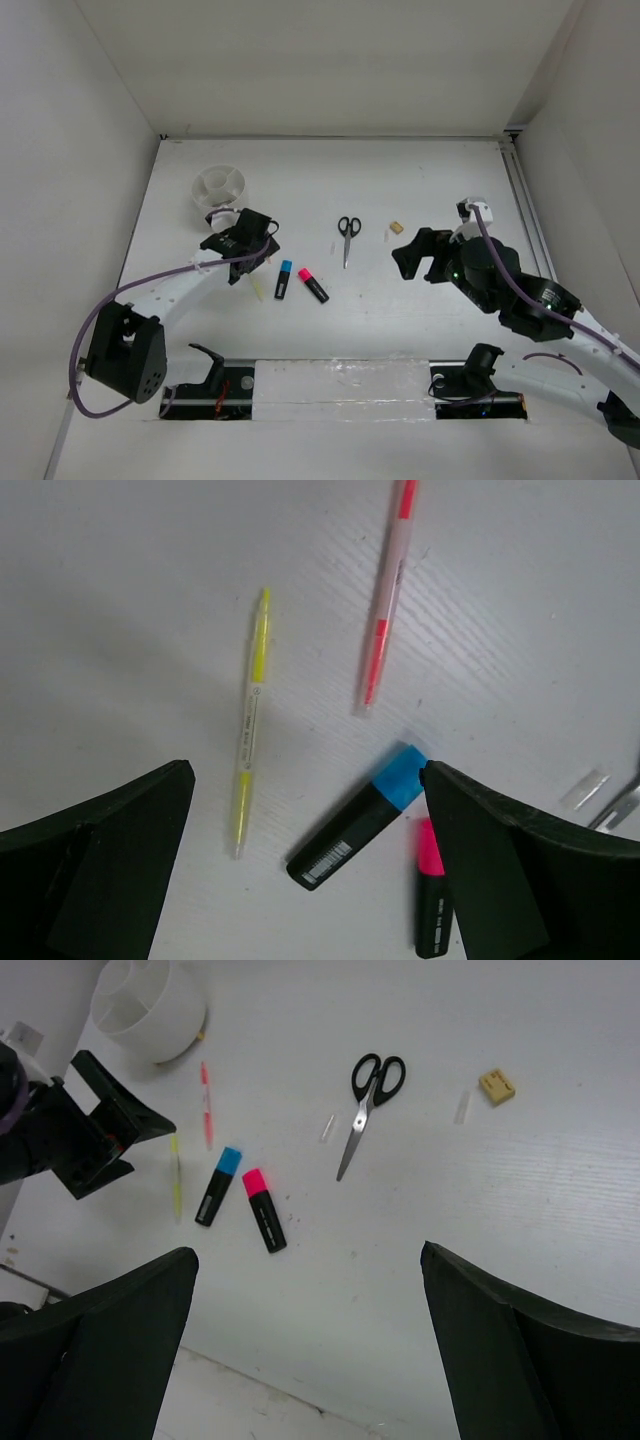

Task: Sort the stationery into containers
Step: Pick up the pen from the center of the board.

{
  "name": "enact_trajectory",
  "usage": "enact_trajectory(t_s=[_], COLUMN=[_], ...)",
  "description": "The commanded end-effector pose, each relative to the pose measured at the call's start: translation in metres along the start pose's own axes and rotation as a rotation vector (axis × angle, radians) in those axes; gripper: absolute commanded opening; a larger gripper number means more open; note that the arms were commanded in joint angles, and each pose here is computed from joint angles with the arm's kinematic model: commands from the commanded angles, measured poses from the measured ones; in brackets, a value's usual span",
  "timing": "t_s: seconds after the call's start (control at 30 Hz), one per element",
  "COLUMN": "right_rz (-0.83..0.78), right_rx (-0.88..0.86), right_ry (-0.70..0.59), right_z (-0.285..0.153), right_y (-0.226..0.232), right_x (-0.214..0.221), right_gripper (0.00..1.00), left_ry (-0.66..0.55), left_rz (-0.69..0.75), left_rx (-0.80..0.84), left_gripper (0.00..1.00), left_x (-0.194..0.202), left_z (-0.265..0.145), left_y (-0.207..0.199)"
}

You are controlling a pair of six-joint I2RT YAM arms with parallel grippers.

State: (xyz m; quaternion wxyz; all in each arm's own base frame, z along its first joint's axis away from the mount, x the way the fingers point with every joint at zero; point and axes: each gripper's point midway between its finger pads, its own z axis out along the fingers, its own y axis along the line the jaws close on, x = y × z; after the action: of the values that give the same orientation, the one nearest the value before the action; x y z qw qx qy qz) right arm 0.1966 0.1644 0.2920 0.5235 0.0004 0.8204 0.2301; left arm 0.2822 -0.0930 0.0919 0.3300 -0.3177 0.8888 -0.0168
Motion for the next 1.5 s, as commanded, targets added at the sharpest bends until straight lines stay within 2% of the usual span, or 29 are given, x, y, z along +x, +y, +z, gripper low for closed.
enact_trajectory(t_s=[0.0,0.17,0.37,0.53,0.67,0.73,0.97,1.07,1.33,1.47], right_rz=[0.030,0.038,0.048,0.068,0.078,0.078,0.095,0.104,0.134,0.143], right_rx=[-0.105,-0.106,-0.117,-0.138,-0.154,-0.154,-0.172,-0.173,-0.198,-0.238], right_ry=[-0.038,-0.055,-0.071,-0.065,-0.055,-0.055,-0.063,-0.063,-0.077,-0.080], right_z=[-0.004,-0.009,-0.015,-0.017,-0.016,-0.016,-0.021,-0.022,-0.026,-0.028], right_y=[0.020,0.015,0.012,0.014,0.015,0.015,0.016,0.015,0.018,0.026], right_x=[-0.011,-0.011,-0.013,-0.009,-0.004,-0.004,-0.006,-0.005,-0.008,-0.011], right_gripper=[1.00,1.00,1.00,1.00,1.00,1.00,1.00,1.00,1.00,1.00], left_ry=[0.013,0.071,0.108,0.121,0.147,0.167,0.197,0.208,0.219,0.285], left_rz=[-0.067,-0.042,-0.025,-0.004,0.007,0.006,0.033,0.042,0.079,0.120], left_rx=[0.021,-0.013,-0.062,-0.129,-0.146,-0.140,-0.195,-0.214,-0.248,-0.283], left_gripper=[0.95,0.82,0.70,0.67,0.56,0.48,0.38,0.28,0.27,0.28], left_x=[0.009,0.031,0.050,0.059,0.066,0.072,0.083,0.085,0.088,0.098], left_z=[0.008,0.019,0.027,0.031,0.033,0.034,0.044,0.045,0.044,0.042], left_y=[-0.003,0.011,0.031,0.049,0.054,0.055,0.064,0.066,0.076,0.082])
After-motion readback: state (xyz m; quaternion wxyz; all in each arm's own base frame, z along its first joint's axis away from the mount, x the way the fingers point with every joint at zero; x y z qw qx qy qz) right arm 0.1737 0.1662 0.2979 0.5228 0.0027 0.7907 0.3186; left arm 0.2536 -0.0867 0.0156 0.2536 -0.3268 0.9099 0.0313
